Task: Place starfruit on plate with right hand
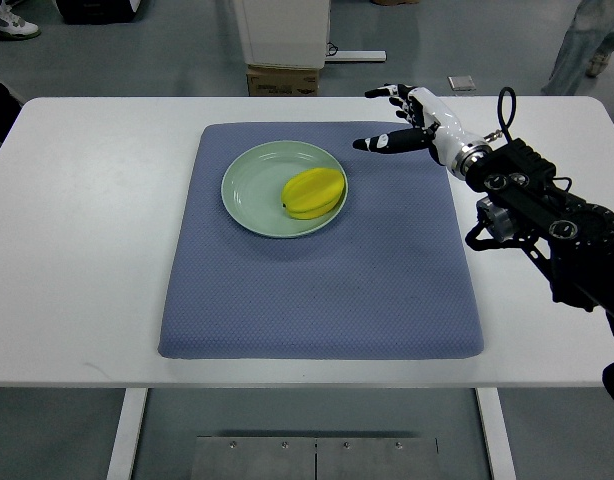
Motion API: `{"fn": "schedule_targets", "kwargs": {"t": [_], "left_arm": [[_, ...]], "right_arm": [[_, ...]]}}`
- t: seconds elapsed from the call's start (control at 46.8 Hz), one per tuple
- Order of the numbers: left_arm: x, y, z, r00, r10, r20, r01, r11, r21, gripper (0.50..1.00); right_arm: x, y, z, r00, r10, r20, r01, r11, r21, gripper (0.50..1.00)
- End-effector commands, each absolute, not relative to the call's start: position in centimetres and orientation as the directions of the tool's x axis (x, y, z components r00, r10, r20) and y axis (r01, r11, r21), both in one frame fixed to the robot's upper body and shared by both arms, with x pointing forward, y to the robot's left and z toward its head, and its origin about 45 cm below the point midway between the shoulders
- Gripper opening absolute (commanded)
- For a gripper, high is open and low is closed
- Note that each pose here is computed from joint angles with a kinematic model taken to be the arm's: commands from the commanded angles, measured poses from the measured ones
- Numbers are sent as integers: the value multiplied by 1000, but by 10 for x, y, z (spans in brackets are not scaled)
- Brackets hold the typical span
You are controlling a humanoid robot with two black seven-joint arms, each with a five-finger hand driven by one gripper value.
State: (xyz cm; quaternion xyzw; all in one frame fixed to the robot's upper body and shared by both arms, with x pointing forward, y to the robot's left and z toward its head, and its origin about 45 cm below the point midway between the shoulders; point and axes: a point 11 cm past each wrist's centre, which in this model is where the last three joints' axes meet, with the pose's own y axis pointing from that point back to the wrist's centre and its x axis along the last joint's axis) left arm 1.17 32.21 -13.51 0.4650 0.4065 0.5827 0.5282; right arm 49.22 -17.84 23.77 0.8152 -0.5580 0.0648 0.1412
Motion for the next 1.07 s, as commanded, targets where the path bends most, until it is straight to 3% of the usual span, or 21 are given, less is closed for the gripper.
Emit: {"fn": "schedule_targets", "kwargs": {"t": [0.0, 0.577, 1.047], "left_arm": [[11, 322, -135, -10, 994, 111, -237, -110, 965, 1000], [12, 322, -135, -10, 994, 113, -238, -112, 965, 1000], [11, 322, -135, -9, 994, 111, -237, -110, 965, 1000]], "right_arm": [[491, -191, 234, 338, -914, 224, -938, -310, 153, 1000], [469, -257, 210, 105, -990, -92, -986, -116, 120, 1000], [453, -262, 184, 47, -979, -199, -983, -80, 163, 1000]]}}
